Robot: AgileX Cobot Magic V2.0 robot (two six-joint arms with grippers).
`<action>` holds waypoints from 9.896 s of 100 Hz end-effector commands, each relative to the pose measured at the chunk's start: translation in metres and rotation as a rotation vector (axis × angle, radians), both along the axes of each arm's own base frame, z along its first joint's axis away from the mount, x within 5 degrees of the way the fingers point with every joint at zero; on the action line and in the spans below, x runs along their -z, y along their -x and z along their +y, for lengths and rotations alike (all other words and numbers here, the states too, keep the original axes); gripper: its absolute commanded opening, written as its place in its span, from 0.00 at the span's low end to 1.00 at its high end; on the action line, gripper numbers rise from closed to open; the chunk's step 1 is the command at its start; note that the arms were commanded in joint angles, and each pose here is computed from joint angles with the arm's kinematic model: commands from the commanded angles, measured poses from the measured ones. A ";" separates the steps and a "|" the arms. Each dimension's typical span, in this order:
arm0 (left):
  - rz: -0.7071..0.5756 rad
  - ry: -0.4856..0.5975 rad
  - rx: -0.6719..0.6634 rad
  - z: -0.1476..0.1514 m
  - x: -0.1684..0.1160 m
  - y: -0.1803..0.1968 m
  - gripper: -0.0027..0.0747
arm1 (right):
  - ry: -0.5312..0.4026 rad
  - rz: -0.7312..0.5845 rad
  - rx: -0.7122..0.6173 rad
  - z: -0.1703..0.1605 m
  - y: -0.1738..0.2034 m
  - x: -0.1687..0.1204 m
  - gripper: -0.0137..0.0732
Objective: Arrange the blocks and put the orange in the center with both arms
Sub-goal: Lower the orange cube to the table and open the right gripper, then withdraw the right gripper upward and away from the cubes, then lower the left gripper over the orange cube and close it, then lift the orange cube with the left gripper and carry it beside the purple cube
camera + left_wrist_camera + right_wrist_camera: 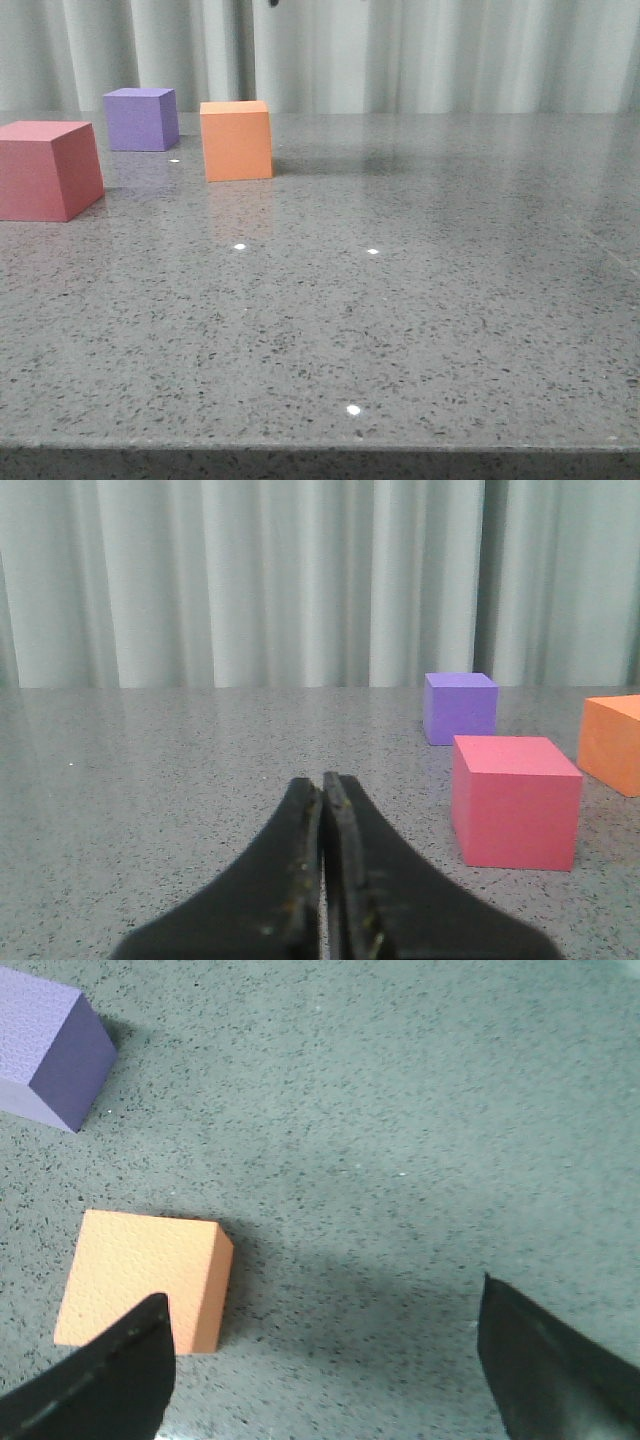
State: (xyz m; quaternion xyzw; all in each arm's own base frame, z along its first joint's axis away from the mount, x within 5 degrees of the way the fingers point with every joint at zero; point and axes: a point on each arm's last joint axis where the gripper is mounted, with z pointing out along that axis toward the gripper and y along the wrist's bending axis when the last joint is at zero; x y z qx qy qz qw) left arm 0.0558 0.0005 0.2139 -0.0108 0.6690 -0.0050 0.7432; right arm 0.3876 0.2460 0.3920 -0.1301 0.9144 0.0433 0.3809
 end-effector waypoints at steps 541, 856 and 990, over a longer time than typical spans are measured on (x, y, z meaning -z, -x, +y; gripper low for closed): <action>0.750 0.159 0.437 -0.137 -0.184 -0.216 0.86 | -0.196 -0.638 0.037 -0.214 0.259 0.080 0.03; 0.827 -0.025 0.173 -0.134 -0.175 -0.302 0.26 | -0.196 -0.638 0.037 -0.214 0.259 0.080 0.03; 0.959 0.007 0.209 -0.096 -0.086 -0.356 0.26 | -0.196 -0.638 0.037 -0.214 0.259 0.080 0.03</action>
